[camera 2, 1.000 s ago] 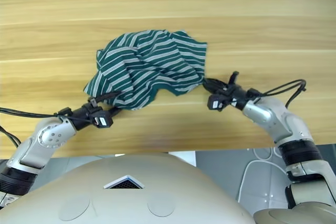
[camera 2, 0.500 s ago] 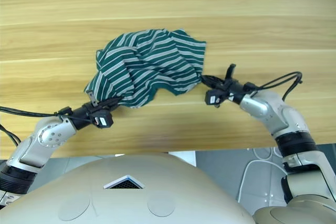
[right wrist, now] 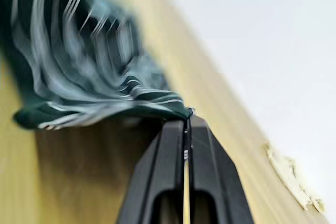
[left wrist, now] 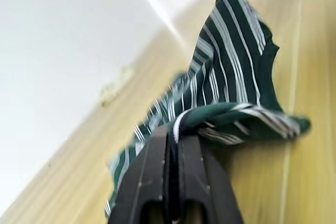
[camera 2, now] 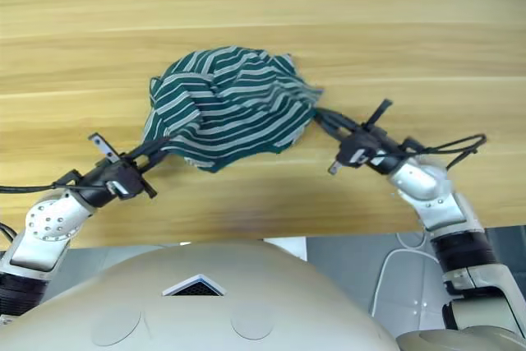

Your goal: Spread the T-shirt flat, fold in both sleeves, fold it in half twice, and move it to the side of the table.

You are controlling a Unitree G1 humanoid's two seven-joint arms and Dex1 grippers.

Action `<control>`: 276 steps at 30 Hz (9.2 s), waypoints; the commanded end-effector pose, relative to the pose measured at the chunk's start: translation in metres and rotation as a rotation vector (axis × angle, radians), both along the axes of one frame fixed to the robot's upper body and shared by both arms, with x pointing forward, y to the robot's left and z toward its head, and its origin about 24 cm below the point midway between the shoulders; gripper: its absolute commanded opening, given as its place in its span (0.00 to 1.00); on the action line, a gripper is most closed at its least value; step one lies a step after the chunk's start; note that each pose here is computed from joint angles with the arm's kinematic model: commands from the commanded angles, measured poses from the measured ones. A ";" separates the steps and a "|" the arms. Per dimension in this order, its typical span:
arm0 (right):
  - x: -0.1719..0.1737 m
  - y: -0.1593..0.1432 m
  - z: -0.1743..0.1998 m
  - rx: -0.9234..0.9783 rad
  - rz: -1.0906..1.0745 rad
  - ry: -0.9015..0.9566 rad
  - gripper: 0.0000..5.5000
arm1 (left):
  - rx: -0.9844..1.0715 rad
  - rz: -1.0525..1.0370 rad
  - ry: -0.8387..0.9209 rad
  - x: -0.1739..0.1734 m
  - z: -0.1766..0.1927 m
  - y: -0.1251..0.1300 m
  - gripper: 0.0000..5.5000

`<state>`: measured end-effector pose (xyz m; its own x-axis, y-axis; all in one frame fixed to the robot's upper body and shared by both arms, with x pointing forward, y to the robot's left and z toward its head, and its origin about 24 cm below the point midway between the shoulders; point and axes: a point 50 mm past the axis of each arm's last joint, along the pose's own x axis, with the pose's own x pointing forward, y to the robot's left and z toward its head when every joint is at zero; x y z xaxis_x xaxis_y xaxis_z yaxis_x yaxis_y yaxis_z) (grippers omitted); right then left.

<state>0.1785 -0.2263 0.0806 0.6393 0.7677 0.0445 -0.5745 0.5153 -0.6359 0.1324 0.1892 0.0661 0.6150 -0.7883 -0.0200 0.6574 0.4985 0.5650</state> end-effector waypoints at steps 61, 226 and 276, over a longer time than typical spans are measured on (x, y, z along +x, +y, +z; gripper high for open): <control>-0.022 -0.025 -0.056 -0.303 0.027 0.264 0.00 | 0.313 -0.117 0.311 0.004 -0.088 0.031 0.06; 0.042 -0.010 0.016 0.081 -0.356 -0.198 0.34 | 1.040 0.023 -0.037 0.068 -0.072 0.069 0.20; 0.049 -0.001 -0.010 0.073 -0.340 -0.140 0.34 | 0.688 -0.043 -0.457 0.101 -0.052 -0.027 0.00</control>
<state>0.2245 -0.2295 0.0695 0.8440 0.5039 0.1835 -0.2803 0.7063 -0.6501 0.2332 0.1658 0.0201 0.6615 -0.7093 -0.2435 0.2778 -0.0699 0.9581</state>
